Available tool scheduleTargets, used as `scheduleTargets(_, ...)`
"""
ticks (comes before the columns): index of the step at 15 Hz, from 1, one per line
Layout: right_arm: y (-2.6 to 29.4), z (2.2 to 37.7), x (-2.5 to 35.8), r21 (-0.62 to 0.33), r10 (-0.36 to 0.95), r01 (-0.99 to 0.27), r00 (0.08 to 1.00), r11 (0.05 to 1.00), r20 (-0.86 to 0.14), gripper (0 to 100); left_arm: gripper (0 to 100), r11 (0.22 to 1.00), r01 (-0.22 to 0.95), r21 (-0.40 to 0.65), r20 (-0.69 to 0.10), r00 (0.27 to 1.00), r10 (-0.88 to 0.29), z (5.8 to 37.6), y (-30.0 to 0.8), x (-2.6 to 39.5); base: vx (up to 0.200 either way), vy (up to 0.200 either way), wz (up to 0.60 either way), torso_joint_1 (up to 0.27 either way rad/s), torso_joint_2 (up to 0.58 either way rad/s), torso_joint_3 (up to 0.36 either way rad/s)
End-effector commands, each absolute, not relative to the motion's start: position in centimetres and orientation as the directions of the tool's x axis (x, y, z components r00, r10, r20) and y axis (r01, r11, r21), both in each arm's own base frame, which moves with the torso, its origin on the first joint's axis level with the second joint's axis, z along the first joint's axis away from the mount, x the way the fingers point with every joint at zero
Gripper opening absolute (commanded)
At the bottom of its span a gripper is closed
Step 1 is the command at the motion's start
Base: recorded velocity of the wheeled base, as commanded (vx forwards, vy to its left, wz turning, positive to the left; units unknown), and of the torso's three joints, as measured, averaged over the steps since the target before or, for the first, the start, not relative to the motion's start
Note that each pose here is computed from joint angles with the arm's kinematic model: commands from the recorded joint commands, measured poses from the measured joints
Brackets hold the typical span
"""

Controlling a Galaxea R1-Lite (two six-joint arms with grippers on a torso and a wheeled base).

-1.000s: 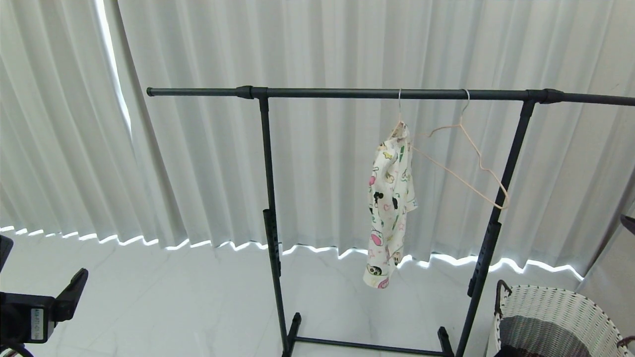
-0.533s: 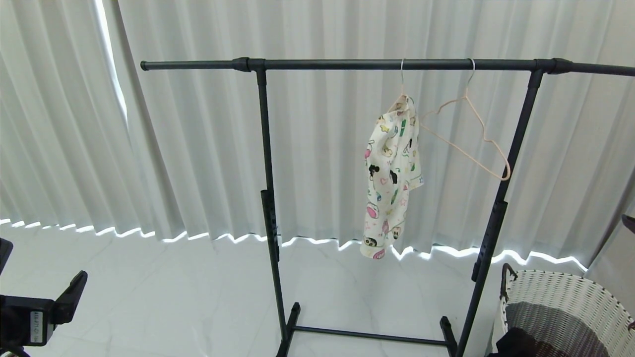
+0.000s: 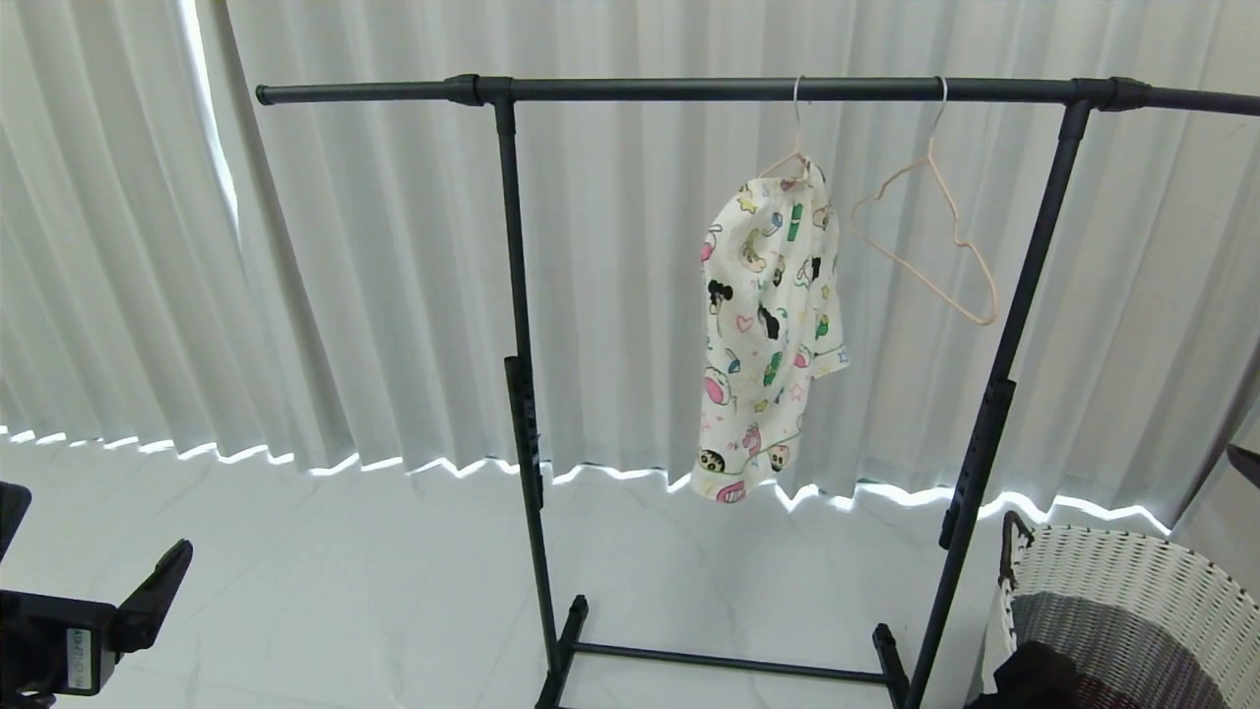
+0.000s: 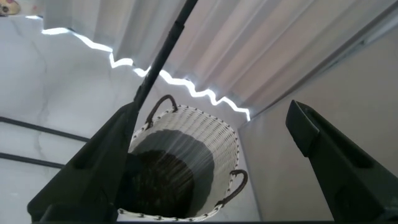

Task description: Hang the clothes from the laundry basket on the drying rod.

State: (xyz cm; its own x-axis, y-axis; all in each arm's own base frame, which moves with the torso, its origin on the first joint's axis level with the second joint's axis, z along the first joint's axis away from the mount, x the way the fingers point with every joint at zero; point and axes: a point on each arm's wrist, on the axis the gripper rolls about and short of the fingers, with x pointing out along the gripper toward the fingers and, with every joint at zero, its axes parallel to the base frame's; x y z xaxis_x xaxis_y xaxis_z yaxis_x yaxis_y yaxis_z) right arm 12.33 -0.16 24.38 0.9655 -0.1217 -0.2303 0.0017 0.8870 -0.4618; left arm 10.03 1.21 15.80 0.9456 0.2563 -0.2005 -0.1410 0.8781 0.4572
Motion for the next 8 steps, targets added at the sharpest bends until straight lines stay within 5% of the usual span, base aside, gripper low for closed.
scheduleTargets(1,-0.3,24.2,12.4,-0.462,-0.133,0.008,0.962,0.887,-0.238,100,100,0.877,-0.145,0.458,-0.182,0.951,0.252,15.9,1.2,9.6,0.200,-0.200,0.00,0.002,0.03,0.007)
scheduleTargets(5,-0.4,23.5,12.2,-0.462,-0.145,0.009,0.955,0.887,-0.260,100,100,0.879,-0.136,0.458,-0.186,0.952,0.245,15.5,1.1,9.2,0.000,-0.200,0.00,0.008,0.01,0.000)
scheduleTargets(8,-0.4,21.2,11.9,-0.465,-0.137,-0.034,0.934,0.885,-0.330,100,100,0.881,-0.116,0.459,-0.185,0.957,0.223,15.5,0.8,9.2,0.000,0.000,0.00,0.000,0.00,0.000)
